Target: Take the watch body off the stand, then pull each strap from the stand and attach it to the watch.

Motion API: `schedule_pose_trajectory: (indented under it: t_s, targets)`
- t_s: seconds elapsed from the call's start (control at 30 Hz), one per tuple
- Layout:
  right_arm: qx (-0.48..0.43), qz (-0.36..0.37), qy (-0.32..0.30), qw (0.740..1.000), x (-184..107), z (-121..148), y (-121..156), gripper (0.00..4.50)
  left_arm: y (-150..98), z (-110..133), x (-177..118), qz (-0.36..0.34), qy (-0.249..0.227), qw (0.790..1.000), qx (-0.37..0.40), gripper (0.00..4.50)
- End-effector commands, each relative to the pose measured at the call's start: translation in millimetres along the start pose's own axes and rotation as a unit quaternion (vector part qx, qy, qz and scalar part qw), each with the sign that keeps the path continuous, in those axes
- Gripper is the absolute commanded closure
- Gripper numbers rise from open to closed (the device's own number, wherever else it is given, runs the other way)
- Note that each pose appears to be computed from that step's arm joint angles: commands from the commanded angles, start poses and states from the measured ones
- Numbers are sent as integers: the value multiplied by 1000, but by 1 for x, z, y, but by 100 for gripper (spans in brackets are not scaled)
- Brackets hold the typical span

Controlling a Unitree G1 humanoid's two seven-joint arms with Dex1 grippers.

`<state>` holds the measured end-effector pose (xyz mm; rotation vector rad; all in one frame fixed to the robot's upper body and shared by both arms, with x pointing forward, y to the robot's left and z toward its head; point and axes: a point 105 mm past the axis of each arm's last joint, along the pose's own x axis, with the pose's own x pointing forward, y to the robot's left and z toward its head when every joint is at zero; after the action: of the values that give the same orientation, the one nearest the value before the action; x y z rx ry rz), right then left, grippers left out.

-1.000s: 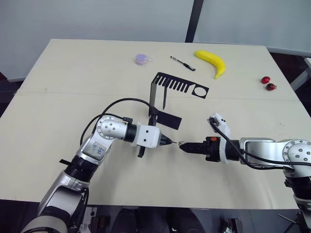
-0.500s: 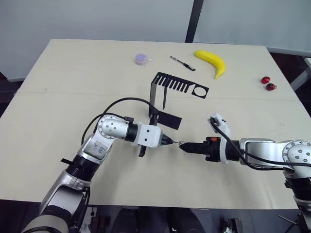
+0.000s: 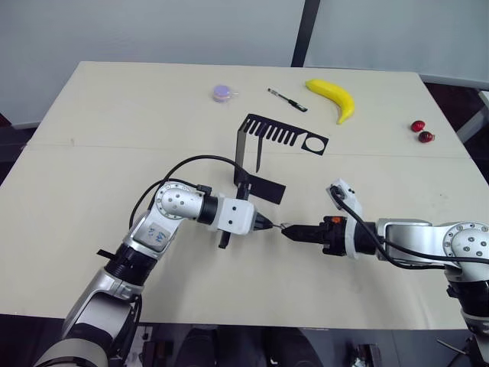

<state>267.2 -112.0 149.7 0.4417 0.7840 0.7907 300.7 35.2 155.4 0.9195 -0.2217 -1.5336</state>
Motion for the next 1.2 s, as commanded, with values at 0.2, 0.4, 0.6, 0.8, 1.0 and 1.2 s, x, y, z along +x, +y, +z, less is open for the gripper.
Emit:
schedule_pose_trajectory:
  t_s: [0.2, 0.4, 0.6, 0.8, 1.0, 1.2]
  targets:
    - [-18, 30, -22, 999, -5, 11, 15, 298, 10, 6, -2, 7, -5, 1000, 20, 450]
    - [-18, 35, -24, 999, -5, 11, 16, 298, 11, 5, -2, 7, -4, 1000, 21, 450]
    - [-15, 31, -26, 999, -7, 13, 14, 298, 10, 6, -1, 5, -8, 1000, 20, 450]
    - [-3, 19, -32, 999, -7, 13, 8, 298, 9, 6, -1, 6, -9, 1000, 17, 450]
    - [-9, 25, -32, 999, -10, 13, 10, 298, 8, 3, -3, 6, -4, 1000, 17, 450]
    - [-15, 26, -28, 999, -11, 13, 11, 298, 11, 5, -1, 11, -7, 1000, 19, 450]
